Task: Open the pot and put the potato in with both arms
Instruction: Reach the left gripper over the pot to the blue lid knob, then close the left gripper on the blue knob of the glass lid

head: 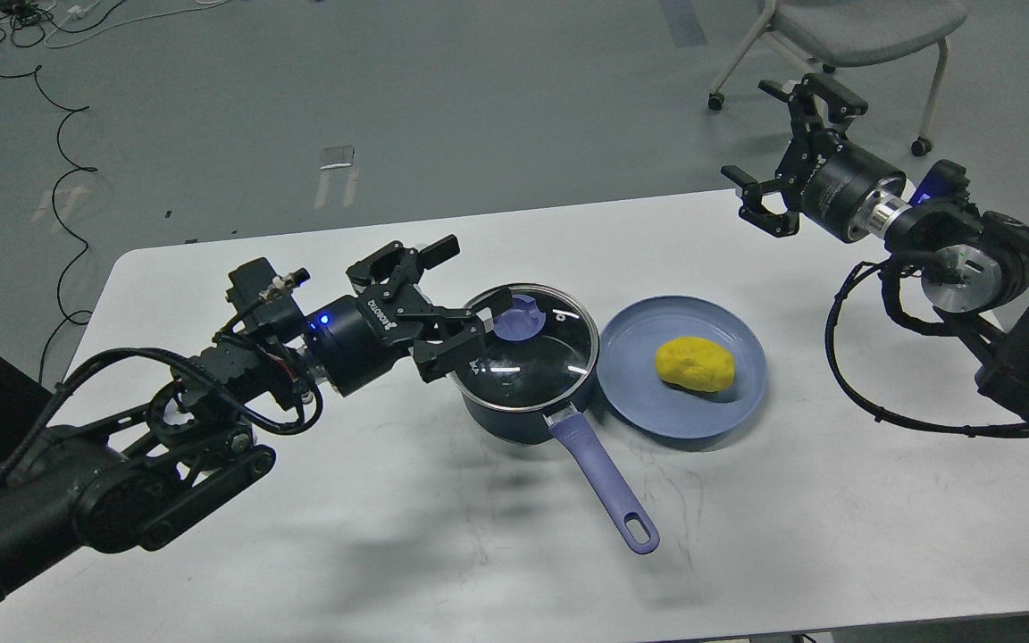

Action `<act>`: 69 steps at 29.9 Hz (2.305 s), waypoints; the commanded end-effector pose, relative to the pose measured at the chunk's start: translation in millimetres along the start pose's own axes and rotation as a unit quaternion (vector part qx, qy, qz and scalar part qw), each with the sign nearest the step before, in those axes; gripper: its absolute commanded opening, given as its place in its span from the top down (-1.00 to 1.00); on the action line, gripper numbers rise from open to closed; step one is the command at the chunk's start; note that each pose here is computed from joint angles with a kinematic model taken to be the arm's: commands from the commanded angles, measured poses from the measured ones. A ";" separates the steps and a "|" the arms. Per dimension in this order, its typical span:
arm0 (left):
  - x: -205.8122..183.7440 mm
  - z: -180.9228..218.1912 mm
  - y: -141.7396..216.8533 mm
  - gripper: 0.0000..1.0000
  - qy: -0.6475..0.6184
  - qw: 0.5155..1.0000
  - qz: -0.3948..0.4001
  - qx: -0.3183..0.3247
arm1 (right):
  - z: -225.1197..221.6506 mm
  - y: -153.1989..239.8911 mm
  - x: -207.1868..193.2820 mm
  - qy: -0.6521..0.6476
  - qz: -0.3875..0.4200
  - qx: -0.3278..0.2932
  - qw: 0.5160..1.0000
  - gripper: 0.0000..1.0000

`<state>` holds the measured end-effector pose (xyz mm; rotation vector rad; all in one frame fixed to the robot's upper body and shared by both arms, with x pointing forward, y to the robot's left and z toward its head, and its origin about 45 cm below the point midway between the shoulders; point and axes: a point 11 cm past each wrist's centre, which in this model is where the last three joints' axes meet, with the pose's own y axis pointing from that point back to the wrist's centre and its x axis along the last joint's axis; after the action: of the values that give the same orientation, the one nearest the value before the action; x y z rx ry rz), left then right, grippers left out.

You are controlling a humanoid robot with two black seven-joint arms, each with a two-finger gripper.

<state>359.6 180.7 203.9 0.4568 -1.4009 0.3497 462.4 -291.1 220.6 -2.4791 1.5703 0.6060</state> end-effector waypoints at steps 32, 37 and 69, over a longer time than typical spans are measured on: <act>-26.5 3.9 -47.8 -0.96 -0.034 0.998 -0.051 -0.023 | -0.4 0.8 1.5 0.002 0.002 -0.001 1.000 -1.00; -39.4 5.3 -43.0 -0.96 -0.040 0.997 -0.066 -0.027 | 0.3 1.2 1.8 0.001 0.002 -0.002 1.000 -1.00; -45.0 -11.0 -42.7 -0.93 -0.038 0.997 -0.062 0.005 | 1.7 6.6 8.9 0.003 0.010 -0.005 1.000 -1.00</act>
<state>381.2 147.6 154.1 0.5560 -1.4378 0.2372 459.7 -300.6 216.9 -2.4766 1.5992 0.6087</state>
